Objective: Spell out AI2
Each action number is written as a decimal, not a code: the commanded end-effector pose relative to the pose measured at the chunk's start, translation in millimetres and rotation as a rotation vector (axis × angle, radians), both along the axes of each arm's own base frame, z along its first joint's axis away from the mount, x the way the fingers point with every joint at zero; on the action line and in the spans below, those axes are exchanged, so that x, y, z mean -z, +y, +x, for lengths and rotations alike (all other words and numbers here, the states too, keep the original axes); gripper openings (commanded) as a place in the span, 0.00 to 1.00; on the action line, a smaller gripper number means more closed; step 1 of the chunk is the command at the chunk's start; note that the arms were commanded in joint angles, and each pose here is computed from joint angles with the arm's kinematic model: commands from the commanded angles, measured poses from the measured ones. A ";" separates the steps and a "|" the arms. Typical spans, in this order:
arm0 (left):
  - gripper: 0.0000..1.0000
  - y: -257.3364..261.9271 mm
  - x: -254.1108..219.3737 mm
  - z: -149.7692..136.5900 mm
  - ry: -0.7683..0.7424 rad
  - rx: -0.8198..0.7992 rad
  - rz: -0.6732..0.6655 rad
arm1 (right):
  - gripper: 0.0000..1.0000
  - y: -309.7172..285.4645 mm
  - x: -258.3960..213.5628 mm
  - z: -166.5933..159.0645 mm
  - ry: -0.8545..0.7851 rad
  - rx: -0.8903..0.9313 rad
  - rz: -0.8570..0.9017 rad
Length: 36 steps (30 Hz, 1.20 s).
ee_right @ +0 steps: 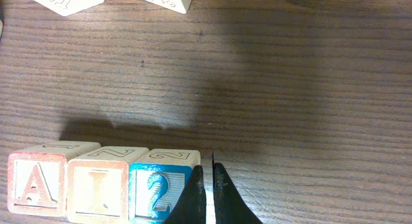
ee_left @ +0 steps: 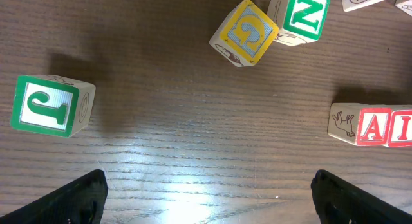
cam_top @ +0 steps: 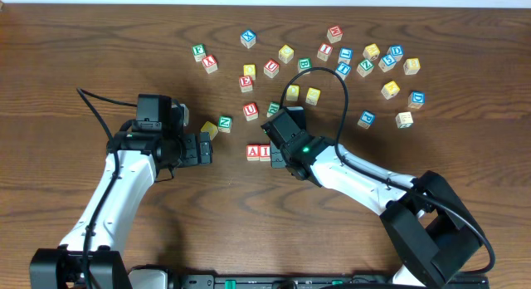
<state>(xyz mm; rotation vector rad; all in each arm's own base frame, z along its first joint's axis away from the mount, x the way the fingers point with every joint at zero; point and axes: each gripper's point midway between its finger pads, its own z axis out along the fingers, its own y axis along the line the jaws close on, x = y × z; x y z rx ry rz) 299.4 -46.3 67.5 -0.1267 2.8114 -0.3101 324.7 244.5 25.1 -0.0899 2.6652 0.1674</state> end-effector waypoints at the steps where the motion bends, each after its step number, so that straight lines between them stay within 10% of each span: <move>1: 0.99 -0.8 2.6 -3.2 0.010 0.009 -0.007 | 0.01 -0.2 4.6 -2.8 0.005 -0.015 -0.015; 26: 0.99 -0.8 2.6 -3.2 0.010 0.009 -0.007 | 0.01 -29.5 -1.3 11.1 -0.069 0.031 -0.151; 36: 0.99 -0.8 2.6 -3.2 0.010 0.009 -0.007 | 0.01 -57.1 -99.1 41.5 -0.271 0.017 -0.112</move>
